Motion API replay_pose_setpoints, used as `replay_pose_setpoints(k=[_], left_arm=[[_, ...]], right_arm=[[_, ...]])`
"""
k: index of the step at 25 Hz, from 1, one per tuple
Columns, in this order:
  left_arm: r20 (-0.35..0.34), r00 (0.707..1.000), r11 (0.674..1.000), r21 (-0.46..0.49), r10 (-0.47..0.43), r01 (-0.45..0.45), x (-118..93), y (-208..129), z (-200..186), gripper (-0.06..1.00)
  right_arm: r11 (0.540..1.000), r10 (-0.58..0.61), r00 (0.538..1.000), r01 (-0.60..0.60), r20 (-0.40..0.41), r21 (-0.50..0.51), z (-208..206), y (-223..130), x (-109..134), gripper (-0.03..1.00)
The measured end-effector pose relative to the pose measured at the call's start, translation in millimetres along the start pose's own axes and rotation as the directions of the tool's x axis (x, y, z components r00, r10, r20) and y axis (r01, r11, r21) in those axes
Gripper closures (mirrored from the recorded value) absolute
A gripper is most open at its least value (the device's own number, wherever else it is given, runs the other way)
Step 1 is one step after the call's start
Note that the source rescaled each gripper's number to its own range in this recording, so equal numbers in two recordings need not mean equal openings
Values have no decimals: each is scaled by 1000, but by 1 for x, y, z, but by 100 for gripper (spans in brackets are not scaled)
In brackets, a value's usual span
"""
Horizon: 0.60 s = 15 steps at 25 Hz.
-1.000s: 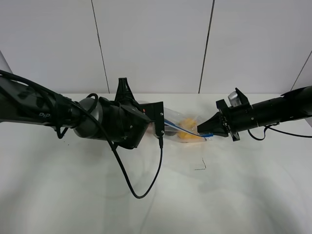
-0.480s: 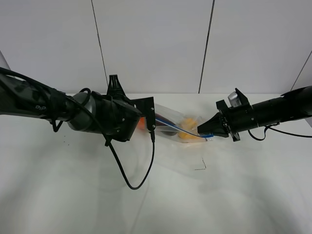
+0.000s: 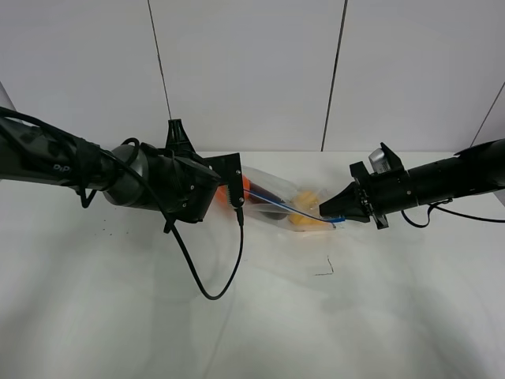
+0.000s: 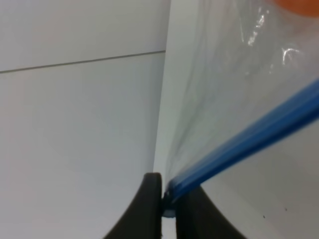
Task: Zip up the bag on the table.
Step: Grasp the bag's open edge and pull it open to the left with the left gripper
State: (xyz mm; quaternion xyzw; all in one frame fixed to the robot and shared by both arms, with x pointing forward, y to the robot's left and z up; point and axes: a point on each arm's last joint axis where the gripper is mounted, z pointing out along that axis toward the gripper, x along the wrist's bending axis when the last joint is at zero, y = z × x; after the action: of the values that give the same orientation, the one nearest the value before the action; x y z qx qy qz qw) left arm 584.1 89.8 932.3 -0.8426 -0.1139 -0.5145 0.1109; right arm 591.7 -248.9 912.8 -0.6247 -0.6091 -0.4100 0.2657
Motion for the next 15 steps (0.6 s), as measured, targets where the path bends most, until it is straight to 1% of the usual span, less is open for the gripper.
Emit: replay_pose_setpoints(k=[3,5,7,8,11,13,15], left_arm=[[3,1000,1000,-4,-3,3,0,0,0,94],[4,1000,1000,-4,-4,4,0,0,1,88],[2,1000,1000,4,-6,6,1,-2,2,74],[1,1000,1000,7,-7,7,1,-2,2,62],[-1,1000,1000,13,-16,16,1,-3,3,36],[-1,1000,1000,13,-29,29,1,-3,3,27],[-2,999,999,14,-42,42,2,-3,3,24]], right_arm=[[1000,0,1000,0,1,0,0,0,0,97],[1000,-2,1000,2,5,3,0,0,0,97],[1000,-7,1000,7,11,10,0,-1,-1,97],[1000,-8,1000,8,13,12,0,-1,-1,97],[1000,-11,1000,11,16,16,-1,-1,-2,97],[1000,-11,1000,11,17,16,-1,-1,-2,97],[1000,-11,1000,11,17,16,-1,-1,-2,97]])
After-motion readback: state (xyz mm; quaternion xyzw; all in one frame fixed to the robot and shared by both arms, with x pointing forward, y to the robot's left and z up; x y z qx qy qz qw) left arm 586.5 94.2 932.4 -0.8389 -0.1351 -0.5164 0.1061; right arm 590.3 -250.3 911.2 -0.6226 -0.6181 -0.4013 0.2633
